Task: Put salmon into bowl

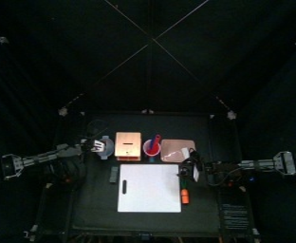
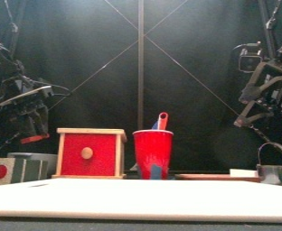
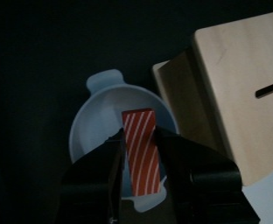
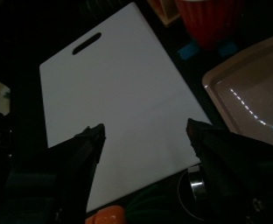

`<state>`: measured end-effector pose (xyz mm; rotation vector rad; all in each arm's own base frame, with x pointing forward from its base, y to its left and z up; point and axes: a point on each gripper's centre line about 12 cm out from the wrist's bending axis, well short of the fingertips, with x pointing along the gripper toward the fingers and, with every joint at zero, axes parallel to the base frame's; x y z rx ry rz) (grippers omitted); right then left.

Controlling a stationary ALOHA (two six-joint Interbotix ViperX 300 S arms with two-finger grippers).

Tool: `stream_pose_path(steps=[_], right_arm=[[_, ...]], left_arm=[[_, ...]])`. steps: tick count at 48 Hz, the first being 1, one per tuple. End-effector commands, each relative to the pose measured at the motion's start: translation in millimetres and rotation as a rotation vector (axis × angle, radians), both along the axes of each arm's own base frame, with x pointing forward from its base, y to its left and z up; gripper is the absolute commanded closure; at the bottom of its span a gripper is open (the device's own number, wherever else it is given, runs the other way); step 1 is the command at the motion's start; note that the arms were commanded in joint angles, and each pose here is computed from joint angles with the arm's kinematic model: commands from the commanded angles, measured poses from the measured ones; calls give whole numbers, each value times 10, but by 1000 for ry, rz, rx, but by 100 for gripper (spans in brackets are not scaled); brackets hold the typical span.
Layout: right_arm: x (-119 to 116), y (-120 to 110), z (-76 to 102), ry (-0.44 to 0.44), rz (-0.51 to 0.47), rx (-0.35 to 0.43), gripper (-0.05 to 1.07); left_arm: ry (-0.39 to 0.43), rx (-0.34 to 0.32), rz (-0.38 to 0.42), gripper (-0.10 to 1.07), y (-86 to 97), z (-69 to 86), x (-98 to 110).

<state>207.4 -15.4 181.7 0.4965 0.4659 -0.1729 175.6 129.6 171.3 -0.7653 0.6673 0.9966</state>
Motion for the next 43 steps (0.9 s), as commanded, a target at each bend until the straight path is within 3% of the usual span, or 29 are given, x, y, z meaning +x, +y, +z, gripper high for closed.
stream_pose_path(steps=[1,10,19,28,36,43], right_arm=[[48,-9,87,-26,-3,1,0],[61,-11,110,-33,-9,11,0],[54,-11,98,-30,-11,14,0],[51,-10,93,-28,-10,13,0],[61,-11,110,-33,-6,4,0],[56,-10,138,-44,-1,-6,0]], left_arm=[[8,18,-15,32,41,6,38],[49,21,-29,24,62,-73,43],[54,21,-31,10,59,-86,37],[42,29,-38,4,49,-49,48],[-34,76,-110,4,-45,107,137],[-195,159,-256,4,-239,369,278]])
